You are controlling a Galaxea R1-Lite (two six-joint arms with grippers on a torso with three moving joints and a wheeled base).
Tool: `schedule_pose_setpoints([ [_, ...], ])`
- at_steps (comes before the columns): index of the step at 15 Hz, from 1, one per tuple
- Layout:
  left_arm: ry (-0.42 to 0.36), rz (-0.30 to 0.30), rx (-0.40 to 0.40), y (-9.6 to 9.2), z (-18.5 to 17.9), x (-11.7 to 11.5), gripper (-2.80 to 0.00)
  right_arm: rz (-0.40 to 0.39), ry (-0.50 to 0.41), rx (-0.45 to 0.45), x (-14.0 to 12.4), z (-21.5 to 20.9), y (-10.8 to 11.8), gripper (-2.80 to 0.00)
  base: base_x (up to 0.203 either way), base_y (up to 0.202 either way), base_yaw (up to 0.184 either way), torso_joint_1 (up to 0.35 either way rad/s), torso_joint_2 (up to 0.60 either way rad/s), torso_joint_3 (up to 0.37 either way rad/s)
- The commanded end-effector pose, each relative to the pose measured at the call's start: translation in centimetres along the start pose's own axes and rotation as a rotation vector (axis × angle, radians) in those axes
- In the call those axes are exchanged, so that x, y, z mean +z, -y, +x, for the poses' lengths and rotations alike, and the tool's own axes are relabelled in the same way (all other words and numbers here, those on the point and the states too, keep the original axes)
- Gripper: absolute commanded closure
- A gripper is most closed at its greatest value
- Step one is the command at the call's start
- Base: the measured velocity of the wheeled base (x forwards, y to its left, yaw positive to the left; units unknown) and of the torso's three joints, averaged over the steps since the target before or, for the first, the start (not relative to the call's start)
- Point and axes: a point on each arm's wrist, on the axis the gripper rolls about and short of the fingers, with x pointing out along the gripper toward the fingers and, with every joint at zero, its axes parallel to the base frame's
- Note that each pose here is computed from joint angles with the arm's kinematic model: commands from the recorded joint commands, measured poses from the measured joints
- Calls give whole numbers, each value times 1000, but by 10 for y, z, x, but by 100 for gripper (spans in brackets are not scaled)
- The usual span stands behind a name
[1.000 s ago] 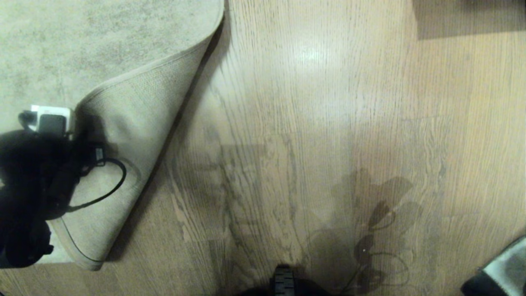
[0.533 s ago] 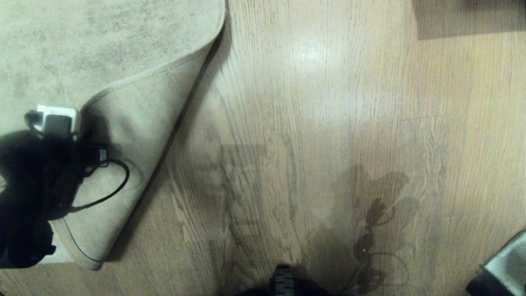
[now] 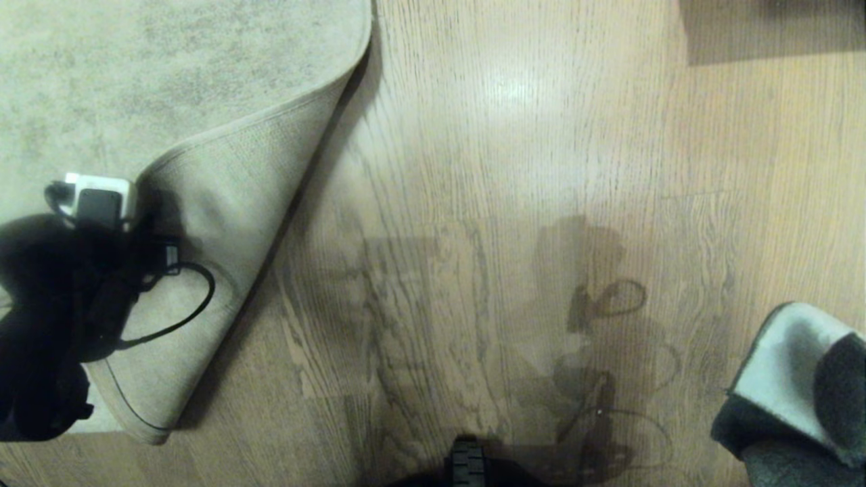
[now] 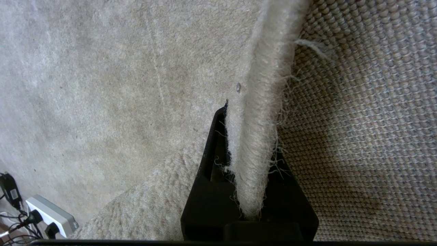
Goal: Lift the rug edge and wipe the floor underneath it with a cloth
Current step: Wipe the floor under the carpet with a rag
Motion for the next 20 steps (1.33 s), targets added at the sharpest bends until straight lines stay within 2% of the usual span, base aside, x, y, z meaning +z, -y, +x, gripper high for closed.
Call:
schedule_pose_setpoints([
  [1, 4, 1, 4, 0, 0, 0, 0, -1, -127, 92, 6, 42, 17, 0, 0, 0, 0, 0, 0, 0],
  [3, 3, 1, 4, 0, 0, 0, 0, -41, -129, 180, 11, 70, 23, 0, 0, 0, 0, 0, 0, 0],
  [6, 7, 0, -8, 3, -1, 1, 0, -79, -118, 331, 18, 116, 19, 0, 0, 0, 0, 0, 0, 0],
  [9, 8, 0, -12, 4, -1, 1, 0, -123, -99, 446, 24, 167, -7, 0, 0, 0, 0, 0, 0, 0],
  [12, 9, 0, -14, 5, -1, 1, 0, -163, -70, 488, 22, 217, -46, 0, 0, 0, 0, 0, 0, 0],
  [14, 13, -1, -16, 5, -1, 3, 0, -175, -22, 501, 21, 250, -82, 0, 0, 0, 0, 0, 0, 0],
  [17, 12, -1, -16, 6, -2, 2, 0, -148, 26, 541, 23, 278, -143, 0, 0, 0, 0, 0, 0, 0],
  [20, 35, -12, 10, 5, -3, 5, 0, -101, 67, 534, 18, 308, -189, 0, 0, 0, 0, 0, 0, 0],
])
